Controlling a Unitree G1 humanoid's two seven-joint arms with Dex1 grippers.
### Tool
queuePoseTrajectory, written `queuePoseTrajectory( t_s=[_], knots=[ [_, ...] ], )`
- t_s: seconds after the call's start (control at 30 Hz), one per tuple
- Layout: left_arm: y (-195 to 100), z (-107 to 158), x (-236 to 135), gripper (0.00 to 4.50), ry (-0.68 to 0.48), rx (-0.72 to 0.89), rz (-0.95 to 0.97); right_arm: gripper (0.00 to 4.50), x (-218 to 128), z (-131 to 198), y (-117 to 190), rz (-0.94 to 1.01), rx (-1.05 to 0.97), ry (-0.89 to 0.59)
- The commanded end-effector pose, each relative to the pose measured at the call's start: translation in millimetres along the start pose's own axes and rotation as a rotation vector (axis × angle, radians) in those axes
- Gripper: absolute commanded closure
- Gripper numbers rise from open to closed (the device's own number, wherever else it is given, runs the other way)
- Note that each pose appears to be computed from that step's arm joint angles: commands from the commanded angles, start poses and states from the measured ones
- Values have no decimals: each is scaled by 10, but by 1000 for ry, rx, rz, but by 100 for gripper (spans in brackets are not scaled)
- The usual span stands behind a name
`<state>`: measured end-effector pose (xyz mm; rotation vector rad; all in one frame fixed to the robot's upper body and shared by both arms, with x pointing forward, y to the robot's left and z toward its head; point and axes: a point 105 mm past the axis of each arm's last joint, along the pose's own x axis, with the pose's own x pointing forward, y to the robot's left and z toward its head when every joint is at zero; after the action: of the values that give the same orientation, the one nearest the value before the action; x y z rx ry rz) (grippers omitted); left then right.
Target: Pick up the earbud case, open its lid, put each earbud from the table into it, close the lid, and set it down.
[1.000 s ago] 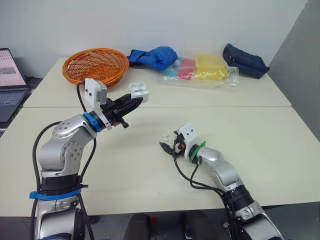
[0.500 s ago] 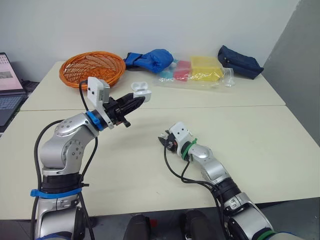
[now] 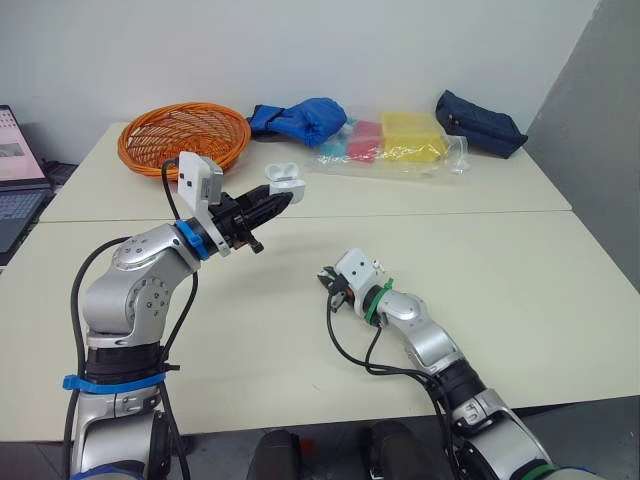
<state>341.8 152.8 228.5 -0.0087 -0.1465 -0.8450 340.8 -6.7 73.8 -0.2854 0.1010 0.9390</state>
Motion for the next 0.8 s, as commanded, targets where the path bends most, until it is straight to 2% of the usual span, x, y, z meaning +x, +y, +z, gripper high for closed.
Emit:
queuePoseTrajectory(
  t_s=[0.03, 0.2, 0.27, 0.33, 0.4, 0.47, 0.6, 0.7, 0.8],
  knots=[
    [-46, 118, 17, 371, -42, 31, -19, 411, -440, 405, -138, 118, -79, -45],
    [-48, 60, 8, 371, -35, 22, -18, 411, -1108, 536, -256, 268, -128, 79],
    [-40, 33, -7, 371, -35, 17, -16, 411, -1544, 483, -413, 321, -176, 206],
    [-42, -9, -25, 371, -35, 6, -17, 411, -2018, 302, -633, 372, -216, 429],
    [-53, -53, -27, 371, -33, -2, -20, 411, -2293, 136, -818, 384, -245, 599],
    [-67, -72, -21, 371, -32, -6, -22, 411, -2392, 43, -914, 388, -274, 673],
    [-112, -129, -8, 371, -26, -28, -33, 411, -2380, -146, -1159, 399, -458, 792],
    [-123, -151, -69, 371, -13, -33, -26, 411, -2509, -187, -1219, 426, -436, 870],
    [-139, -177, -98, 371, -2, -36, -24, 411, -2500, -165, -1237, 443, -445, 877]
  ],
)
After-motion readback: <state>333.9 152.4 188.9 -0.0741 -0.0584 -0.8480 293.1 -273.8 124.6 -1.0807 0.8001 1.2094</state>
